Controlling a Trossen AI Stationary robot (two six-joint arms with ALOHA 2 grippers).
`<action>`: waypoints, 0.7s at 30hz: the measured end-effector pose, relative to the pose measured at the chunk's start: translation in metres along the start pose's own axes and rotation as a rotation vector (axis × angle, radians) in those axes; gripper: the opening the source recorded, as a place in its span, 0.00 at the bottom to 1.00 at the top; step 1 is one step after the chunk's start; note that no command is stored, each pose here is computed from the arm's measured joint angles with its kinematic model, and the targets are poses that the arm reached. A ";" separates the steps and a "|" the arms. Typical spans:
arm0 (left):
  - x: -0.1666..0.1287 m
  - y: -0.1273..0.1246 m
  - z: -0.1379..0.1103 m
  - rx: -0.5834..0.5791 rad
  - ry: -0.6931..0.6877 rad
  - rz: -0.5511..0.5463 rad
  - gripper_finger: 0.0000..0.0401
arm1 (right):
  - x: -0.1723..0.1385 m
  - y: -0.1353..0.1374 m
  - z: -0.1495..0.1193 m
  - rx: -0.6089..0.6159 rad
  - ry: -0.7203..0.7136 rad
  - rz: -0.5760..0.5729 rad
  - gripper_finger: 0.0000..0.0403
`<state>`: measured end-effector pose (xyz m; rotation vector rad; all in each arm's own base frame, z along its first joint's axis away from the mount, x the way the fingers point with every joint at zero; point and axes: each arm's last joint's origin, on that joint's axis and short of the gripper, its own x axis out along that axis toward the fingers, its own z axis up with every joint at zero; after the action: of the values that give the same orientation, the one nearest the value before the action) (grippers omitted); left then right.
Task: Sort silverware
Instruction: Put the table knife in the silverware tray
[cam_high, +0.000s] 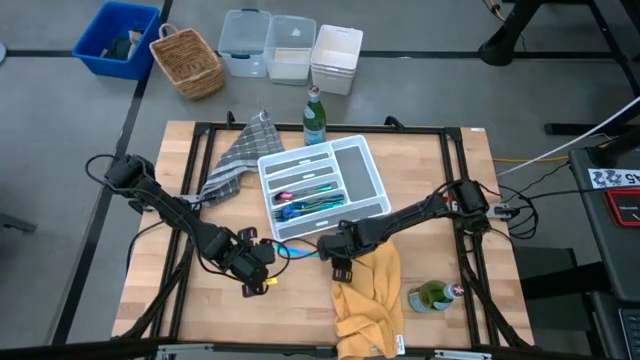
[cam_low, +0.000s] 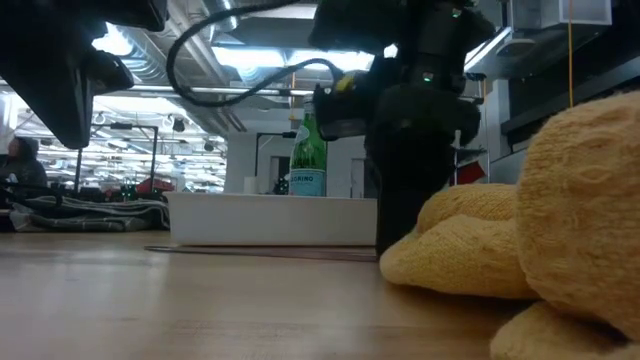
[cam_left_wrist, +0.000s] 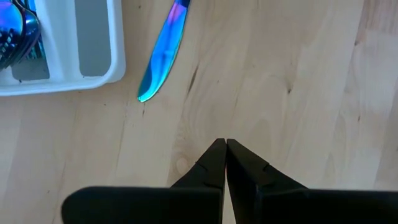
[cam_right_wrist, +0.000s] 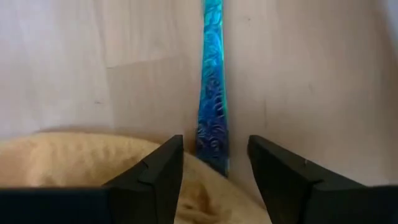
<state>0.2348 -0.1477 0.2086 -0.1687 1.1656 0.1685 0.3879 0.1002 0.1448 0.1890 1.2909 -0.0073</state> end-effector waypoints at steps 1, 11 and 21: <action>0.000 0.000 0.000 0.000 -0.001 0.002 0.01 | 0.000 0.001 0.000 -0.006 -0.016 -0.037 0.47; 0.000 0.000 0.000 -0.001 -0.006 0.003 0.01 | 0.007 0.000 0.000 -0.003 -0.019 -0.055 0.47; 0.000 0.000 0.000 -0.001 -0.006 0.003 0.01 | 0.012 -0.001 -0.001 -0.005 0.003 -0.048 0.41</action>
<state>0.2351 -0.1477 0.2087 -0.1670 1.1595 0.1719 0.3903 0.1009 0.1333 0.1543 1.2976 -0.0448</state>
